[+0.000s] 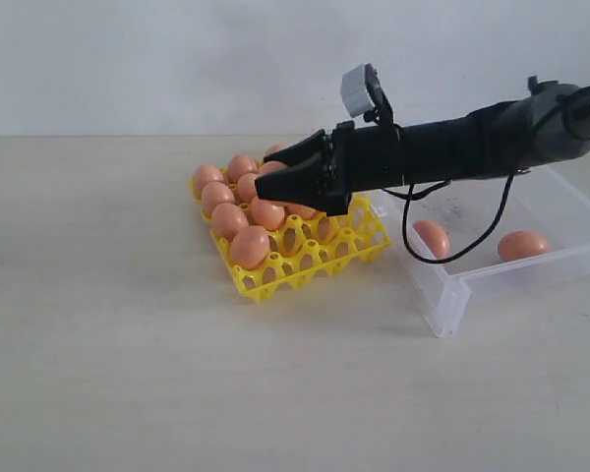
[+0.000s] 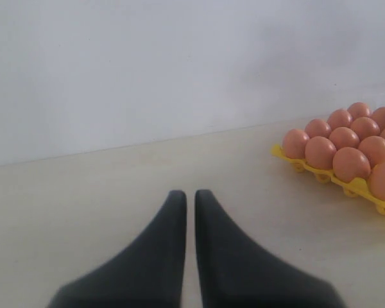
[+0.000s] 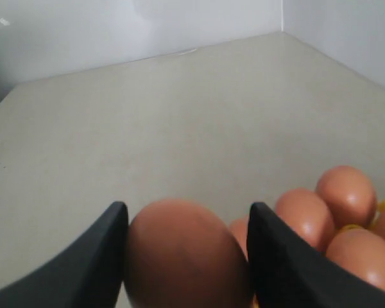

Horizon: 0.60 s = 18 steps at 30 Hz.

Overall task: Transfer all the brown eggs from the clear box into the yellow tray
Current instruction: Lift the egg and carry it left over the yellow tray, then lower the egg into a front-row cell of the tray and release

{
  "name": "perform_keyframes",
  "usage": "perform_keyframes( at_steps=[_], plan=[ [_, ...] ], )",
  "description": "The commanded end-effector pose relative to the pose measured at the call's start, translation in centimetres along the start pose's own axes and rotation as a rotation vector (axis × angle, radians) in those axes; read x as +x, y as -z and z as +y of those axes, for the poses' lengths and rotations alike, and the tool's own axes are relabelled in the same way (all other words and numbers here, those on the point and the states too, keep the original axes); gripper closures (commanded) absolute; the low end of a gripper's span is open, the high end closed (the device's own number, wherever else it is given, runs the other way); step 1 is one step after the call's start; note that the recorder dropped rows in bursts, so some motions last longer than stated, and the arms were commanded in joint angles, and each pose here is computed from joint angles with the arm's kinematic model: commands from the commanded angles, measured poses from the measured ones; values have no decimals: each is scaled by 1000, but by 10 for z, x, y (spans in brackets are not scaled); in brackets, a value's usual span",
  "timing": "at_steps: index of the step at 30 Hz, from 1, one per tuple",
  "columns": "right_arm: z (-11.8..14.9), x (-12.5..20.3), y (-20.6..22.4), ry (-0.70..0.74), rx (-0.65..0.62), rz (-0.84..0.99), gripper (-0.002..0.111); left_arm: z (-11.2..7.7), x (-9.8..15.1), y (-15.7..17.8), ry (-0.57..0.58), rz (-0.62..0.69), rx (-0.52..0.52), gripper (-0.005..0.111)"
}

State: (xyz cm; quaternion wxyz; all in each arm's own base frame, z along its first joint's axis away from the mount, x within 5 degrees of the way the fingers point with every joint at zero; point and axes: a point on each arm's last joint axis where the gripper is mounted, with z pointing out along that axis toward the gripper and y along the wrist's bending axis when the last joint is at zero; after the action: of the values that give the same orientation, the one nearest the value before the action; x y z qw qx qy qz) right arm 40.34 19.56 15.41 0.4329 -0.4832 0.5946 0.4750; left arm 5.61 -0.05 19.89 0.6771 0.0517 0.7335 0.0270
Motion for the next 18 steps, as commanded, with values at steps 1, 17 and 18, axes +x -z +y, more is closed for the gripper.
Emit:
perform_keyframes(
  at_steps=[1,17,18],
  plan=[
    [4,11,-4,-56,8,-24,109,0,1,0,7,0,6,103],
    [11,51,3,-214,40,-12,109,0,1,0,7,0,6,103],
    [10,55,1,-232,37,-9,109,0,1,0,7,0,6,103]
  ],
)
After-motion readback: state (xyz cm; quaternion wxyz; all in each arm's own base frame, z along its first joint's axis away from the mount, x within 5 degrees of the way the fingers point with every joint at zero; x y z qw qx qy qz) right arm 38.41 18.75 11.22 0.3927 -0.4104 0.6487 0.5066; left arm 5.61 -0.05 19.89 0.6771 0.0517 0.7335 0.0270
